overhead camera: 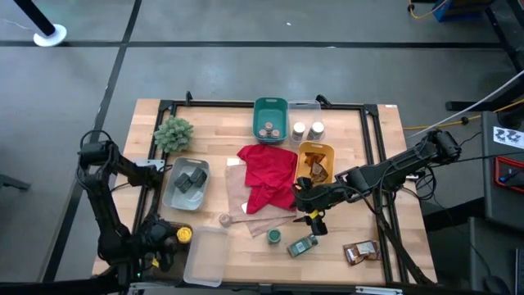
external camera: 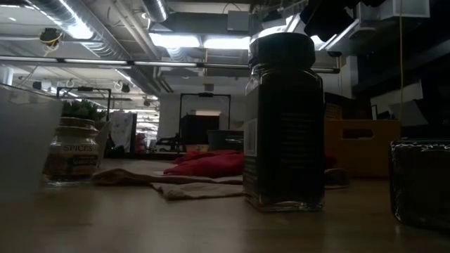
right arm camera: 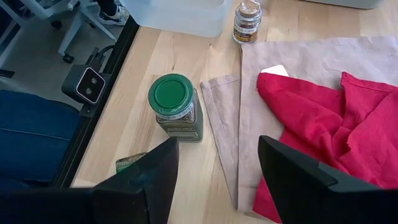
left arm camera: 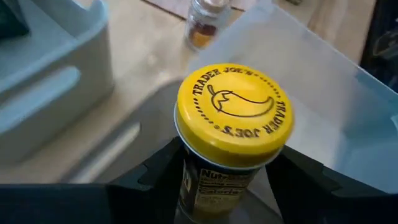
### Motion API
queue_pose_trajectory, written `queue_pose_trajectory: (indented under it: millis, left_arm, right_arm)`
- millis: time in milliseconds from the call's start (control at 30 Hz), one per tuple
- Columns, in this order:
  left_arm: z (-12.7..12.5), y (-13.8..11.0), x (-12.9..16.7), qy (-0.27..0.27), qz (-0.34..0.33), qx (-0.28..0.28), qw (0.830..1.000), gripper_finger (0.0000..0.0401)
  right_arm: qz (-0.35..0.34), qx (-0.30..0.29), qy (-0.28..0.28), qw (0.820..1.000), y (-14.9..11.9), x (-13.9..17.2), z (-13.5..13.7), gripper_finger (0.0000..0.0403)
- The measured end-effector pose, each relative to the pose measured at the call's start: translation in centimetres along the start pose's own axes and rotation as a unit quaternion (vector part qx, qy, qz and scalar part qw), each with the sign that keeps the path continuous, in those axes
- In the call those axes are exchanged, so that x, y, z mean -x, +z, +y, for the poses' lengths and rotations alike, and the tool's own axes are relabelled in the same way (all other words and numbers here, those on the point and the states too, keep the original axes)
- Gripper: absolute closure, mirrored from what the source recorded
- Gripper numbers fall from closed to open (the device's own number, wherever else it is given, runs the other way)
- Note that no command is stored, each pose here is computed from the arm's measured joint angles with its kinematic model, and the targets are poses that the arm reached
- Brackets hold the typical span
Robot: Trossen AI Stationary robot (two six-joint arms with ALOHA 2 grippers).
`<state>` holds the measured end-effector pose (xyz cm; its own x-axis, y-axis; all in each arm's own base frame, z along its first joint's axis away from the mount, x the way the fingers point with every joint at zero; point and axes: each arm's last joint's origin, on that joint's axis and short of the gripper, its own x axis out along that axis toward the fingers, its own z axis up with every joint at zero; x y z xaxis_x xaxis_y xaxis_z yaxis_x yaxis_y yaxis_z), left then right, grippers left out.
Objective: Sort spices by type
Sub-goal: Put the yellow seasoning bottle into the black bin, then put the left green seasoning bottle into the bottom left transparent bin
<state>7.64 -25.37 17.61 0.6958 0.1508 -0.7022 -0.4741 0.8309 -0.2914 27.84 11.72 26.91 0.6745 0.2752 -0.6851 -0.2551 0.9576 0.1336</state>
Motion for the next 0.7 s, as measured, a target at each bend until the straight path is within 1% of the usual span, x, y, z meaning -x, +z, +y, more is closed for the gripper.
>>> queue_pose_trajectory:
  millis: [133,300,533,700]
  left_arm:
    - [-0.18,-0.25,-0.1,0.002,0.025,0.017,1.0,0.0186]
    - [-0.18,-0.22,-0.27,0.007,0.029,0.031,0.999,0.017]
    - [-0.08,-0.47,-0.19,0.02,0.069,-0.02,0.997,0.0167]
    - [0.02,-0.7,0.12,0.015,0.073,-0.041,0.996,0.0166]
  right_arm:
    - [0.0,0.0,0.0,1.0,0.0,0.0,-0.01,0.0182]
    - [0.0,0.0,0.0,1.0,0.0,0.0,-0.01,0.0182]
    - [0.0,0.0,0.0,1.0,0.0,0.0,0.0,0.0182]
    - [0.0,0.0,0.0,1.0,0.01,0.0,-0.01,0.0182]
